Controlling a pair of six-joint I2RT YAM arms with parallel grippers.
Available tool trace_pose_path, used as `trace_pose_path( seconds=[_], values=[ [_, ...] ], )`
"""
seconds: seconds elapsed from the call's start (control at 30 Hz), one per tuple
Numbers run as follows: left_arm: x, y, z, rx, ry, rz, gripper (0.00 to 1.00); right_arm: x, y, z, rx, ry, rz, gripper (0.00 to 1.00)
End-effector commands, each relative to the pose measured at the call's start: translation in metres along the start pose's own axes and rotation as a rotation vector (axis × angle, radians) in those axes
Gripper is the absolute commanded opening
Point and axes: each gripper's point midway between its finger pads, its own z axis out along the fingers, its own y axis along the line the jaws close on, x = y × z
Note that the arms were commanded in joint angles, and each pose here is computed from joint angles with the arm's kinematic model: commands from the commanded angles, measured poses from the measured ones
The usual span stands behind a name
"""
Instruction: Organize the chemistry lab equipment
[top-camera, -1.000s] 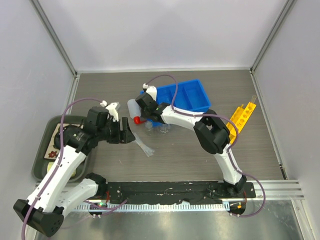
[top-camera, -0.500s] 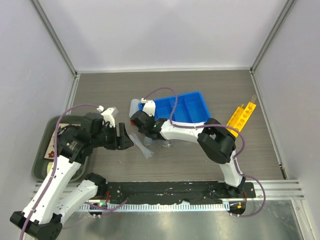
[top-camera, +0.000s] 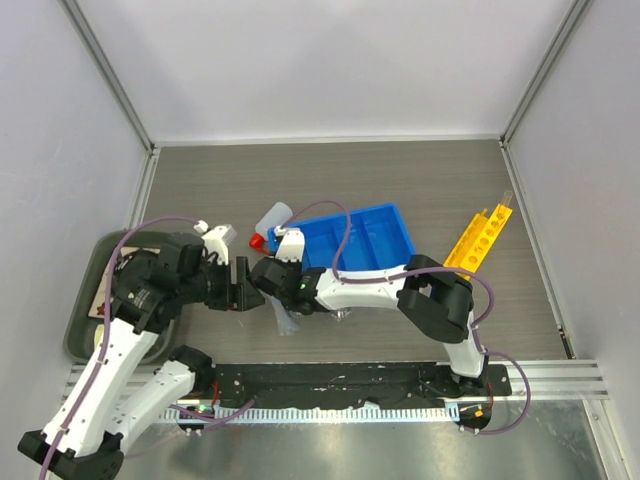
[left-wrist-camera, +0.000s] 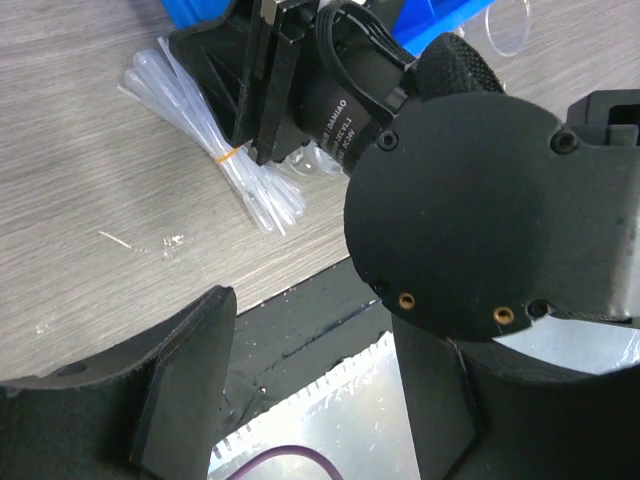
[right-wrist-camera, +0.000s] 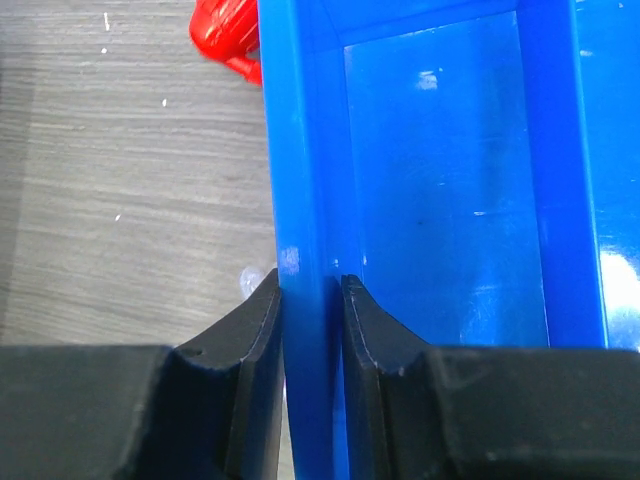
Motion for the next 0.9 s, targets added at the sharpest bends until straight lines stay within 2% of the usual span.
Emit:
trace_pose_path(
  seconds=[0.0, 0.2, 0.33, 0.4, 0.43, 0.63, 0.73, 0.87],
  values=[
    [-0.003, -0.009, -0.012, 0.035, -0.014, 0.038, 0.67, 0.126, -0.056, -0.008, 0.151, 0.282, -0.028, 0.01],
    [-0.004, -0.012, -0.018, 0.041, -0.021, 0.044, 0.67, 0.142, -0.057, -0.018, 0.159, 0.29, -0.032, 0.01],
    [-0.006, -0.012, -0.02, 0.035, -0.021, 0.054, 0.67, 0.13, -0.059, -0.018, 0.191, 0.249, -0.056, 0.02],
    [-0.008, -0.013, -0.021, 0.033, -0.026, 0.057, 0.67, 0.124, -0.061, -0.018, 0.21, 0.242, -0.081, 0.11],
    [-0.009, -0.013, -0.022, 0.033, -0.025, 0.06, 0.67, 0.118, -0.056, -0.019, 0.206, 0.23, -0.081, 0.19],
    [-0.025, -0.012, -0.031, -0.009, -0.088, 0.071, 0.68, 0.084, -0.052, -0.022, 0.229, 0.172, -0.104, 0.4],
    [-0.035, -0.013, -0.036, -0.026, -0.117, 0.074, 0.68, 0.065, -0.05, -0.022, 0.23, 0.146, -0.099, 0.46],
    [-0.046, -0.011, -0.034, -0.055, -0.128, 0.076, 0.68, 0.032, -0.054, -0.024, 0.238, 0.113, -0.079, 0.48]
  ],
)
